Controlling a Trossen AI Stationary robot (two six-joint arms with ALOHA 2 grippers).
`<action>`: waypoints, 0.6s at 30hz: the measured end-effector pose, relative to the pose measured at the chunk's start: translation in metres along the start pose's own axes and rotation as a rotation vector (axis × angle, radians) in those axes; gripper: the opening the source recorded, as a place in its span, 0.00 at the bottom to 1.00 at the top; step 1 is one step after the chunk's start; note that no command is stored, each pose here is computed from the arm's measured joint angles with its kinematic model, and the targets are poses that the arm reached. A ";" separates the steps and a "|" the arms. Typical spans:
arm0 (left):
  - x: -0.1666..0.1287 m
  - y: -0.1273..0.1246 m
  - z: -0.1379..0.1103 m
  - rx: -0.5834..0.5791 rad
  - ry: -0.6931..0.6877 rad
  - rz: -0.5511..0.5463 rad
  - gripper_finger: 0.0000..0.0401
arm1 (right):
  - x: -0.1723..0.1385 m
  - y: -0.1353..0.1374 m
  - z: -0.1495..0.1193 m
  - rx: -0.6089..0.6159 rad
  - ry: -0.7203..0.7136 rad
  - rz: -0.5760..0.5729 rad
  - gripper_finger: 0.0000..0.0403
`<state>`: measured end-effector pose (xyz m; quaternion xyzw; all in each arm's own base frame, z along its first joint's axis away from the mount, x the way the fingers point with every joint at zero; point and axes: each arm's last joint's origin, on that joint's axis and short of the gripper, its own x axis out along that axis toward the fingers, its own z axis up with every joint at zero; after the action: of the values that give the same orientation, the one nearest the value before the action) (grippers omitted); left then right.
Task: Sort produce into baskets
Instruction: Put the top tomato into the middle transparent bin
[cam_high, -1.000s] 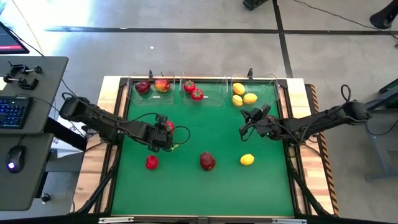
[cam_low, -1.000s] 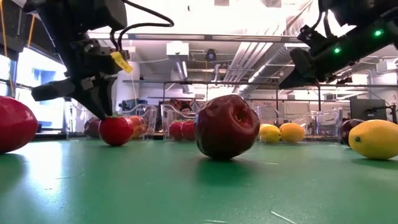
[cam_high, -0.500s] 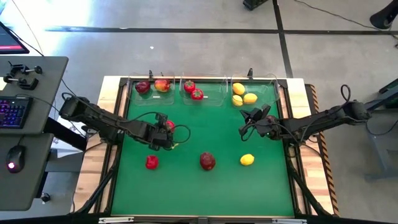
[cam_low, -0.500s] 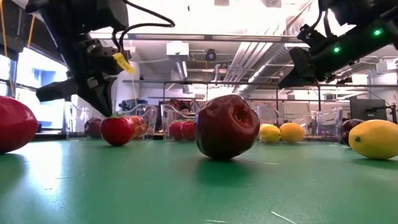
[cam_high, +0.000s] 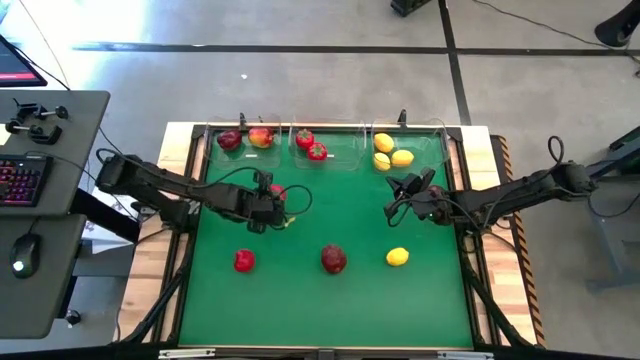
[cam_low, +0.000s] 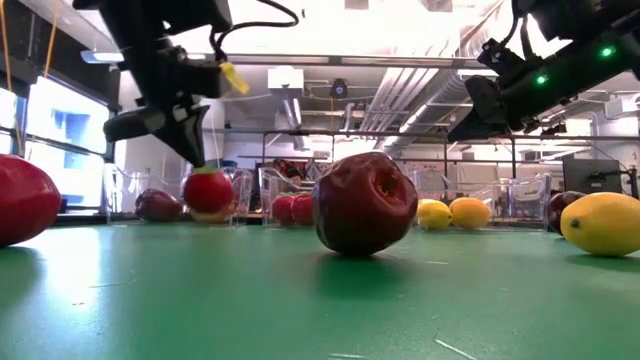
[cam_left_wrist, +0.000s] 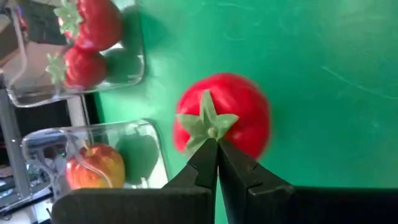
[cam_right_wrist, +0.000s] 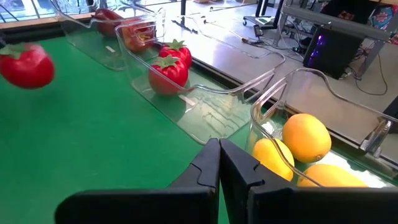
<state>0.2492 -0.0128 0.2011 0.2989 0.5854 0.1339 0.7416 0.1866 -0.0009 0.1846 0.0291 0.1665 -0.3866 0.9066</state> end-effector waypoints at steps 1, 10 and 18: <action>0.000 0.003 0.001 -0.008 -0.002 0.007 0.00 | 0.000 0.000 0.000 0.000 0.000 0.000 0.00; 0.000 0.050 0.012 -0.138 -0.026 0.068 0.00 | 0.000 0.000 0.000 0.000 0.001 0.002 0.00; -0.001 0.113 0.021 -0.240 -0.125 0.199 0.00 | 0.000 0.000 0.000 0.001 0.001 0.002 0.00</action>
<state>0.2856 0.0696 0.2721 0.2723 0.4855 0.2566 0.7901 0.1867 -0.0009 0.1846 0.0298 0.1666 -0.3857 0.9070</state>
